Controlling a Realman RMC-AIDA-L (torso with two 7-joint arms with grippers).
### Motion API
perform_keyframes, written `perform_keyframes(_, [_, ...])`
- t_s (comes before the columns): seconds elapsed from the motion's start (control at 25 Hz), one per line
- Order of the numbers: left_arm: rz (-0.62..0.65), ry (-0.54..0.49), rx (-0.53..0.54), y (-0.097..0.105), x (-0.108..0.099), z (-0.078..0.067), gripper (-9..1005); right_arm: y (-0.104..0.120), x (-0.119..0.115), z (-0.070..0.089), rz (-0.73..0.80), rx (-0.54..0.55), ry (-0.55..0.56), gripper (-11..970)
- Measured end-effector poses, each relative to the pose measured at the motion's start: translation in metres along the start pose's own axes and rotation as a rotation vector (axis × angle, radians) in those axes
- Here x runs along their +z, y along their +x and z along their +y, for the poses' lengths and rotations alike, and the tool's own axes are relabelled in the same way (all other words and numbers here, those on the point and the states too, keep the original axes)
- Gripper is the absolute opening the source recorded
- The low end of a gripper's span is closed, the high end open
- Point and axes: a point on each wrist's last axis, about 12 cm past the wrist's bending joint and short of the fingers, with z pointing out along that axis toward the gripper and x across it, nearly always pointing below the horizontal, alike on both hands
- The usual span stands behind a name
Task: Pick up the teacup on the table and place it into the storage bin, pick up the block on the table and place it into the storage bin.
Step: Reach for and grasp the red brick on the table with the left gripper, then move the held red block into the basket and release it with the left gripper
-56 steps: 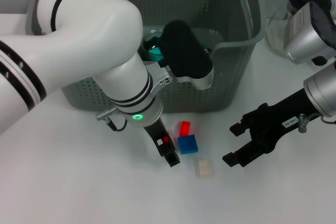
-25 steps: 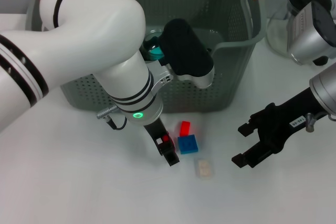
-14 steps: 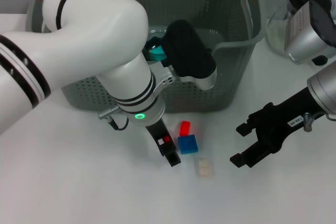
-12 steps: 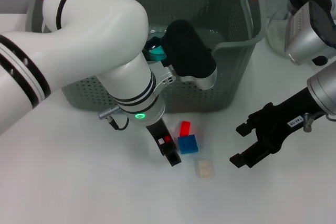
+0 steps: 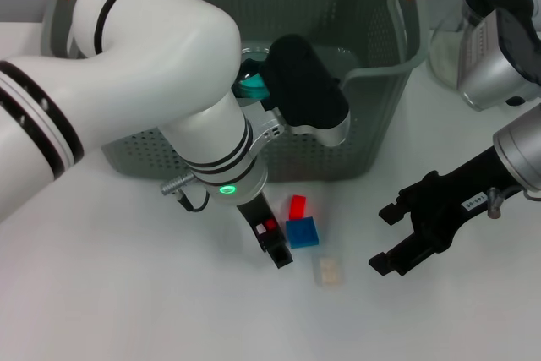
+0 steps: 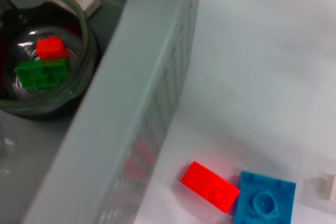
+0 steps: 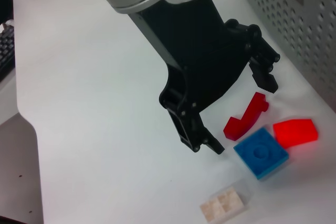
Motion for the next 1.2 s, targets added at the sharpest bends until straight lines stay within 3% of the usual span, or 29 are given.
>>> perform_keyframes(0.88, [0.001,0.015,-0.012,0.0004,0.0038,-0.0024,826,0.0023,0.0003,0.0,-0.002,0.005,0.001,943])
perform_keyframes(1.12, [0.002,0.026,-0.021,0.0007,0.0029,-0.0027,666,0.0026,0.0,0.0001,-0.003,0.005,0.001,944])
perform_keyframes(1.2, [-0.002,0.031,-0.023,0.0,0.002,-0.0032,667,0.0028,0.0,0.0002,-0.002,0.006,0.0,944])
